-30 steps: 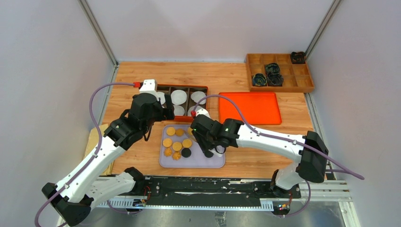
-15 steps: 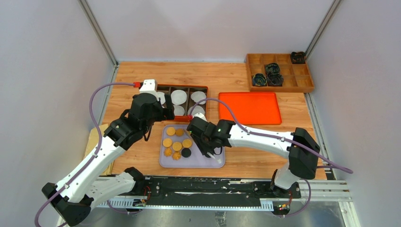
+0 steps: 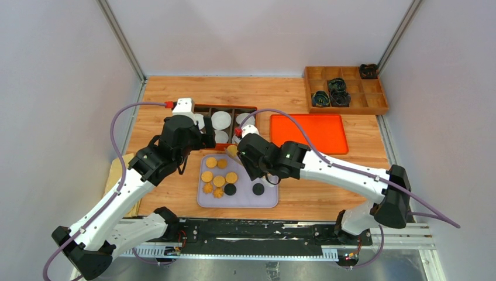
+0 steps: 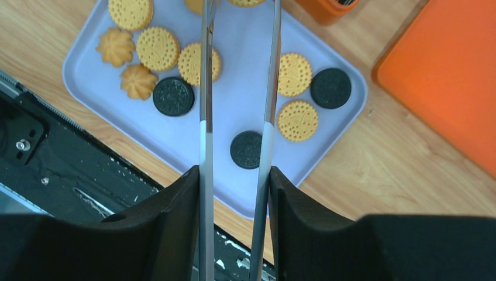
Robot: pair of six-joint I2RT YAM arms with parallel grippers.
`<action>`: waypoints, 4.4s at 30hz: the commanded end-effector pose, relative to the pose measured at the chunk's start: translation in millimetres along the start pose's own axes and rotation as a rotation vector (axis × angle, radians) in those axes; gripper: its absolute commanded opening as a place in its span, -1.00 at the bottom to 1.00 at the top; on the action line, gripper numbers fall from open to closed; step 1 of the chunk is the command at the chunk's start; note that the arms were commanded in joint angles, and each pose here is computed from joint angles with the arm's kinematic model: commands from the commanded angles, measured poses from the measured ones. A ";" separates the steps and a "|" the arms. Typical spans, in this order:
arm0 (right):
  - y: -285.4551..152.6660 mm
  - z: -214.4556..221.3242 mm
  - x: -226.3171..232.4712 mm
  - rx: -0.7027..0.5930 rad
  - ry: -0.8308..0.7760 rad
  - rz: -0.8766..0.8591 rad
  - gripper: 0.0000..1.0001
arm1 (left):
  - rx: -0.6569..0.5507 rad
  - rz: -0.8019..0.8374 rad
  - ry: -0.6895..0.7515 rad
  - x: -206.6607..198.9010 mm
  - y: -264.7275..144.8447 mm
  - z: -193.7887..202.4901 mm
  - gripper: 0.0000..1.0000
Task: Pack the cookies
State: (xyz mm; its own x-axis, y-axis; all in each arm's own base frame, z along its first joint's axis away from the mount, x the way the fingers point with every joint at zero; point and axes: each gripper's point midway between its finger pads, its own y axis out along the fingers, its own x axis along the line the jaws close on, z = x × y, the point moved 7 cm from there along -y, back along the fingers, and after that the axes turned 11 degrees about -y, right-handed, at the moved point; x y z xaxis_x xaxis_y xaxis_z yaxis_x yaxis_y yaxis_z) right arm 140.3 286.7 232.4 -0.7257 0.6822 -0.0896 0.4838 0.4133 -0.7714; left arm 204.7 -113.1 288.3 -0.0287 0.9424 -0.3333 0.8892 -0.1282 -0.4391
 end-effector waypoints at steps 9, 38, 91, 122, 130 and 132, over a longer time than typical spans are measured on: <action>16.9 -59.8 -88.2 -0.095 0.086 0.200 -1.00 | -0.058 -0.010 0.004 -4.0 -5.6 -20.4 1.00; 78.8 -79.1 -126.5 -0.010 0.079 0.305 0.10 | -0.059 -0.017 0.043 3.4 -8.8 -16.4 1.00; 12.8 72.9 44.1 0.146 -0.104 -0.075 0.06 | 0.031 0.010 -0.022 4.5 -2.3 1.3 1.00; -14.6 -31.6 -0.5 -0.088 -0.143 0.087 -0.91 | -0.120 -0.037 -0.035 7.9 -36.4 -47.3 1.00; -7.0 -16.7 4.4 -0.025 -0.108 -0.009 -0.71 | -0.115 -0.042 -0.029 13.3 -41.5 -43.4 1.00; -7.9 -1.9 6.9 0.002 -0.086 -0.044 -0.72 | -0.109 -0.046 -0.032 14.7 -40.3 -40.0 1.00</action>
State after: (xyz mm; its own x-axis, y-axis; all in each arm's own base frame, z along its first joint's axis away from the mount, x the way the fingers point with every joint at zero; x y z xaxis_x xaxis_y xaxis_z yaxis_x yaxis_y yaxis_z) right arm 150.3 302.6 248.3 -0.7581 0.6247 -0.1871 0.5272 0.4182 -0.7397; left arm 190.6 -88.3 341.2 -0.0524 0.9309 -0.3616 0.9350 -0.0814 -0.3451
